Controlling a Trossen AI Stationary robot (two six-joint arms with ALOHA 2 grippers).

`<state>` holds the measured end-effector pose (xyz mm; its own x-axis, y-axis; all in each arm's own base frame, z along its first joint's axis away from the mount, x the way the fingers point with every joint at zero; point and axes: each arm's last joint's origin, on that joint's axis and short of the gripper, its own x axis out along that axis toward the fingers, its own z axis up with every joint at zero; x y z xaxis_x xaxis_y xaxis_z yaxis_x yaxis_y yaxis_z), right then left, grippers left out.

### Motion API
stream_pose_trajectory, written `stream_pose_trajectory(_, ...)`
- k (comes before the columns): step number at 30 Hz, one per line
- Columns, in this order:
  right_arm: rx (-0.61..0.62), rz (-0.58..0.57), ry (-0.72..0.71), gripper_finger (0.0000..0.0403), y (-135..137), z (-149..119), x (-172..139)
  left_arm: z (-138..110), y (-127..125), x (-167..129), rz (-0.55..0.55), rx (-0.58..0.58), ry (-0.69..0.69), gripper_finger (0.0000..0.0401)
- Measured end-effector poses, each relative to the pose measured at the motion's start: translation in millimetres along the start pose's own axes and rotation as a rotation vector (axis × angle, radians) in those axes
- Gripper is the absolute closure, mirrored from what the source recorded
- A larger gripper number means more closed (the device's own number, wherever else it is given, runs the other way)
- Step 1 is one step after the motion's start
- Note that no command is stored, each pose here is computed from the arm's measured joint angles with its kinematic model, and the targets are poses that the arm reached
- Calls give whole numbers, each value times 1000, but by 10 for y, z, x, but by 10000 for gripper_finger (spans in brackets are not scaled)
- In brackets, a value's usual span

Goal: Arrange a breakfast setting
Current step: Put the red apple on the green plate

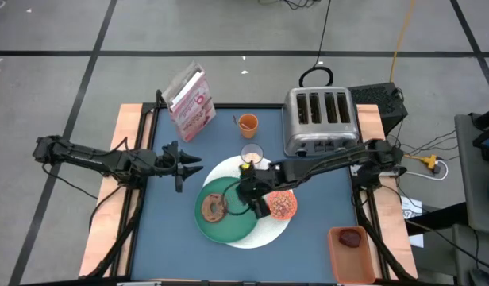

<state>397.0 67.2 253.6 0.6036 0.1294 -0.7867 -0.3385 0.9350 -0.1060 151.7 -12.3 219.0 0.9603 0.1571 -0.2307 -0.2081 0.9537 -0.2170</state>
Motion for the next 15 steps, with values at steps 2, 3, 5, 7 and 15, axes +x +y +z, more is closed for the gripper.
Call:
stream_pose_trajectory(2,51,1,7,144,5,0,-166,0,0,0,0,2,0,242)
stream_pose_trajectory(3,79,2,12,144,8,-5,-241,0,0,0,0,3,0,242)
stream_pose_trajectory(5,142,2,9,144,12,-4,-370,0,0,0,0,3,0,242)
stream_pose_trajectory(7,197,1,-4,142,14,2,-495,0,0,0,0,5,0,242)
stream_pose_trajectory(15,518,0,-61,131,8,29,-751,-1,0,0,0,10,1,242)
